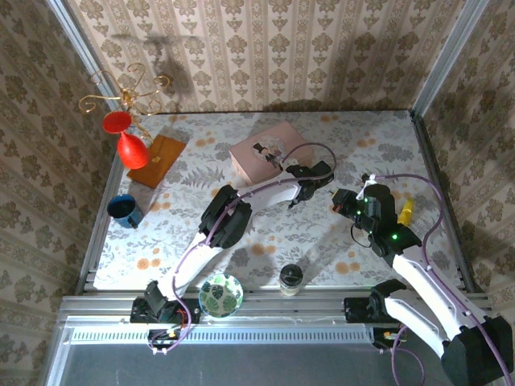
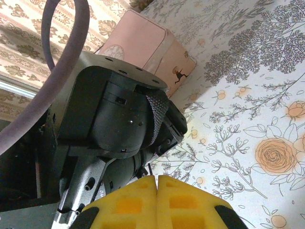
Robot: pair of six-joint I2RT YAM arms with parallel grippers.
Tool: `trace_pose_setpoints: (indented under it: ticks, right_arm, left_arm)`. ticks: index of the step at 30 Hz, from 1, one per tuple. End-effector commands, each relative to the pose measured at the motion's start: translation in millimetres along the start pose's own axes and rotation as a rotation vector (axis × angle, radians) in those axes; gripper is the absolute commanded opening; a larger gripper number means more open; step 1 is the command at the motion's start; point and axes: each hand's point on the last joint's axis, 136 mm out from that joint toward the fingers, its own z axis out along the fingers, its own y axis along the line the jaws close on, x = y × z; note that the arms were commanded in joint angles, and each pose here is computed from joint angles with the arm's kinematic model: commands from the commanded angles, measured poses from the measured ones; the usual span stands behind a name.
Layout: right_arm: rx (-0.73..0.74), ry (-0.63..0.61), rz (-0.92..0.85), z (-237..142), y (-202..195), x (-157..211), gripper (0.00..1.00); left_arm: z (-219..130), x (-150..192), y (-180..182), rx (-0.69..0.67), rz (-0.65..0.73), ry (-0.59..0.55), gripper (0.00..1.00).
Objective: Unlock the padlock with the key
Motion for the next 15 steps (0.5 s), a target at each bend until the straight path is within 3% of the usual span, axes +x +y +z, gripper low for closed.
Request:
trace_pose_setpoints:
  ticks: [1,5,15]
  right_arm:
    - [-0.016,-0.005,-0.010,-2.1,1.7,-0.6,0.00]
    - [-0.015,-0.002,-0.001,-0.2,-1.6,2.9,0.00]
    - [-0.018,0.000,0.009,1.2,-4.2,6.3,0.00]
  left_arm:
    - [-0.7,-1.2,13.2,-0.052,0.009,-0.009,0.57]
    - [-0.4,-3.0,6.3,-0.008,0.026,-0.015,0.50]
    - [10.3,3.3,0.1,0.019,0.051,0.016,0.48]
